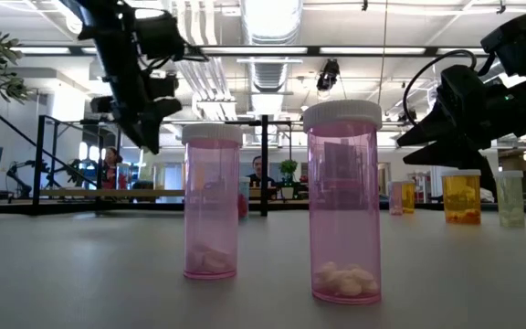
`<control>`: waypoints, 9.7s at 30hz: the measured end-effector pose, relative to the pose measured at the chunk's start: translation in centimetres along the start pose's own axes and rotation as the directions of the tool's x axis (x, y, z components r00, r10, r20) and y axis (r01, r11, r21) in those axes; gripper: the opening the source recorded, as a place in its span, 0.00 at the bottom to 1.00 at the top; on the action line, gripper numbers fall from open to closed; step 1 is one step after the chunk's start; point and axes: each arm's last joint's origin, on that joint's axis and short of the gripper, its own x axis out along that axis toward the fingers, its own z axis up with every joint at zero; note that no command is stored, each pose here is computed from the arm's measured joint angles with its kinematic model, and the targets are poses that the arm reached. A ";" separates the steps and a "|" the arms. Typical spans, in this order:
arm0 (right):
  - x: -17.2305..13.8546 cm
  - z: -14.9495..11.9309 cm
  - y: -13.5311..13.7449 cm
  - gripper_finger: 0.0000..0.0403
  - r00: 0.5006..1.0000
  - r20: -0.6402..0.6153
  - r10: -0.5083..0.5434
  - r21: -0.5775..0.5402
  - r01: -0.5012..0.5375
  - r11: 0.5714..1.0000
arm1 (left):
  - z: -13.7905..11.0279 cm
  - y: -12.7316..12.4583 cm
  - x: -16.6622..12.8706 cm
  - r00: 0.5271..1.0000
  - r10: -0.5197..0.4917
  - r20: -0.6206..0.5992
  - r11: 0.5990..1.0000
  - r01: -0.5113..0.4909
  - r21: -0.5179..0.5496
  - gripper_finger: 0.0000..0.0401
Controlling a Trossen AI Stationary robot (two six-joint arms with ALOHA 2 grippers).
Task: Pick and place medicine bottles onto shelf by color
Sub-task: Put the left yellow pill bottle on the shelf, then put the top blue pill bottle on the shelf
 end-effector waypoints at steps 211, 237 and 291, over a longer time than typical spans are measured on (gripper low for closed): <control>0.0 0.0 0.0 0.52 1.000 0.000 0.000 0.000 0.000 1.000 | 1.8 -6.2 -3.9 0.879 -0.389 0.277 0.921 0.363 0.142 0.50; 0.0 0.0 0.0 0.52 1.000 0.000 0.000 0.000 0.000 1.000 | 2.1 -15.9 -0.5 0.931 -0.362 -0.053 0.932 0.360 -0.032 0.60; 0.0 0.0 0.0 0.52 1.000 -0.001 0.000 0.000 0.000 1.000 | 3.0 -13.2 -2.6 0.956 -0.287 -0.053 0.958 0.286 -0.021 0.27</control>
